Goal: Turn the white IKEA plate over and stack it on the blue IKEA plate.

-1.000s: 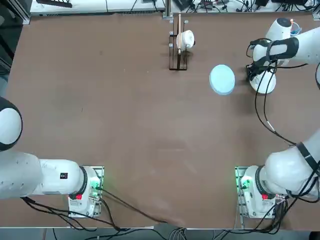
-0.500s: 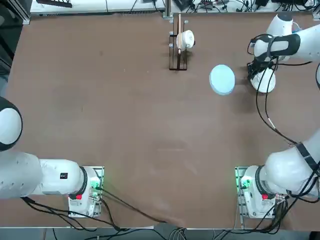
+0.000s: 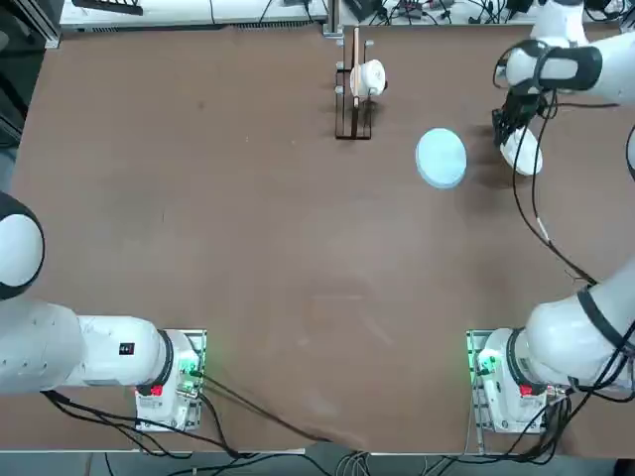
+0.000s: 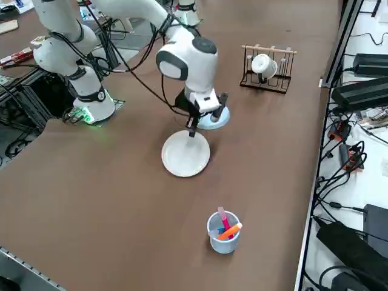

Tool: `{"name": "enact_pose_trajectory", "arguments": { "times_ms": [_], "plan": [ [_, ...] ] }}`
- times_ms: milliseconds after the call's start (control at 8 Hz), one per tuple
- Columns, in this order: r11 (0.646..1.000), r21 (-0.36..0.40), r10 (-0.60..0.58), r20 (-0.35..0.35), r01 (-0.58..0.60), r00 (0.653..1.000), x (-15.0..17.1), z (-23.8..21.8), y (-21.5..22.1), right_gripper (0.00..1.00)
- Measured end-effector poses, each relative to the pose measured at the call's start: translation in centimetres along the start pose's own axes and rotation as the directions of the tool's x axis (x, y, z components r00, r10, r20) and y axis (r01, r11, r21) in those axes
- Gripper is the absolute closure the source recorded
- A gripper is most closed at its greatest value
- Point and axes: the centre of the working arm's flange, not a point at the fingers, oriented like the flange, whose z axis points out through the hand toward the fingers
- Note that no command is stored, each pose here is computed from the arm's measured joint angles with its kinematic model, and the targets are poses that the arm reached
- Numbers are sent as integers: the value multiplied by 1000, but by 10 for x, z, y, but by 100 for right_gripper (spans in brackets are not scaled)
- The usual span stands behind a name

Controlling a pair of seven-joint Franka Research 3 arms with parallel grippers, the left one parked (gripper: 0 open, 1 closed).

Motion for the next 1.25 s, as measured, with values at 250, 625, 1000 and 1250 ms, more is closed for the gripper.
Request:
{"name": "enact_pose_trajectory", "arguments": {
  "times_ms": [250, 625, 1000, 1250],
  "plan": [
    [1000, -9, -24, 1, 24, 1000, 0, -48, -18, 96],
    [989, 143, -37, -8, 38, 999, -7, -97, -38, 96],
    [877, 468, -112, -22, 109, 993, -24, -128, -60, 96],
    [755, 622, -184, -102, 207, 978, -27, -135, -63, 96]
  ]
}}
